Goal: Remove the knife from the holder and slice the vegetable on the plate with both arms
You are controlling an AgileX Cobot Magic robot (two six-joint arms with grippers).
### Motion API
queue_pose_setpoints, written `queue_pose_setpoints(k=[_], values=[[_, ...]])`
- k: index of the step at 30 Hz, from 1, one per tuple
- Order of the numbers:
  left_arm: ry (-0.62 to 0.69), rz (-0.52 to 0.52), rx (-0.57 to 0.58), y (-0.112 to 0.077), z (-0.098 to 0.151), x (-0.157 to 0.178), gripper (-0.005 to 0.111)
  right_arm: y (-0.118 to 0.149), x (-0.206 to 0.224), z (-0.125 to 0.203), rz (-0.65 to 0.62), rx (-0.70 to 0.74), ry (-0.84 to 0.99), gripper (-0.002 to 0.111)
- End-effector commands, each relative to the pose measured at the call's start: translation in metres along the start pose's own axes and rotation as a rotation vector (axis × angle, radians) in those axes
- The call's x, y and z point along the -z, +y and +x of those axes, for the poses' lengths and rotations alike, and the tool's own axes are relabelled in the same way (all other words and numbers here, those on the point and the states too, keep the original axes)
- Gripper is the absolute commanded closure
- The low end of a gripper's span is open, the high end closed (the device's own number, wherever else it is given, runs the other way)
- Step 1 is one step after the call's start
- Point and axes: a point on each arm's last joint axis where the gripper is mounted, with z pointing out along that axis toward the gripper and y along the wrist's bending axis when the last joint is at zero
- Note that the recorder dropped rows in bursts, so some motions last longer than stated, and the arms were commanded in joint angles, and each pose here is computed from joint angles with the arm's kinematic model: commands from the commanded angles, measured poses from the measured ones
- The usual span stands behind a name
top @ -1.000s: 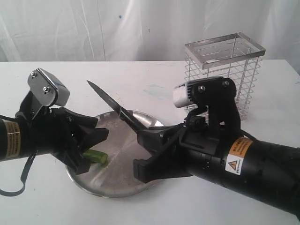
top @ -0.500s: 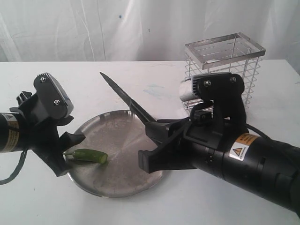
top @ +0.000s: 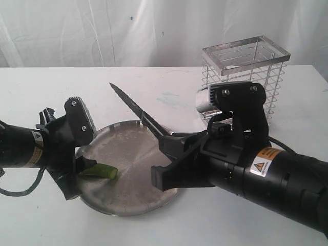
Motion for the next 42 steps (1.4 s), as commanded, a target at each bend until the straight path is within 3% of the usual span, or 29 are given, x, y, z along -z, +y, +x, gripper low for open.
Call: queue_pose_setpoints(k=[1, 3, 6, 7, 9, 12, 15, 17, 20, 26, 29, 31, 36, 39, 41, 42], values=[[0.012, 0.01, -0.052, -0.001, 0.001, -0.004, 0.051, 0.0, 0.0, -0.001, 0.002, -0.006, -0.009, 0.108], [0.0, 0.018, -0.022, -0.002, -0.001, -0.003, 0.051, 0.0, 0.0, -0.001, 0.002, -0.006, -0.009, 0.108], [-0.07, 0.063, 0.199, -0.005, -0.009, 0.002, 0.051, -0.001, 0.0, -0.001, 0.003, -0.006, -0.013, 0.108], [-0.116, 0.106, 0.314, -0.007, -0.014, 0.006, 0.051, -0.001, 0.0, -0.001, 0.003, -0.006, -0.015, 0.108], [-0.219, 0.222, 0.431, -0.014, -0.027, 0.015, 0.052, -0.001, 0.0, -0.001, 0.003, -0.006, -0.015, 0.108], [-0.405, 0.478, 0.492, -0.029, -0.049, 0.036, 0.053, -0.001, 0.0, -0.001, 0.003, -0.006, -0.015, 0.108], [-0.6, 0.776, 0.457, -0.044, -0.066, 0.067, 0.053, -0.001, 0.0, -0.001, 0.003, -0.006, -0.015, 0.108], [-0.608, 0.789, 0.447, -0.046, -0.071, 0.08, 0.053, -0.001, 0.0, -0.001, 0.004, -0.006, -0.017, 0.108], [-0.59, 0.768, 0.249, -0.048, -0.073, 0.1, 0.053, -0.001, 0.001, -0.002, 0.003, -0.006, -0.019, 0.108], [-0.674, 0.68, 0.093, -0.047, -0.074, 0.113, 0.053, 0.0, 0.004, -0.006, 0.0, -0.015, -0.054, 0.108], [-0.601, 0.416, 0.028, -0.031, -0.07, 0.098, 0.053, 0.0, 0.007, -0.009, -0.004, -0.016, -0.069, 0.108], [-0.491, 0.161, -0.032, -0.011, -0.062, 0.087, 0.053, 0.001, 0.011, -0.012, -0.01, -0.022, -0.084, 0.108], [0.007, -0.576, -0.015, 0.054, -0.021, 0.09, 0.053, 0.002, 0.02, -0.019, -0.024, -0.027, -0.127, 0.108], [0.285, -0.992, 0.117, 0.083, -0.001, 0.125, 0.053, 0.003, 0.023, -0.021, -0.029, -0.029, -0.142, 0.108], [0.459, -1.093, 0.32, 0.085, 0.012, 0.143, 0.053, 0.002, 0.024, -0.022, -0.028, -0.029, -0.155, 0.108], [0.552, -1.051, 0.394, 0.081, 0.019, 0.145, 0.053, 0.002, 0.024, -0.023, -0.027, -0.029, -0.163, 0.108]])
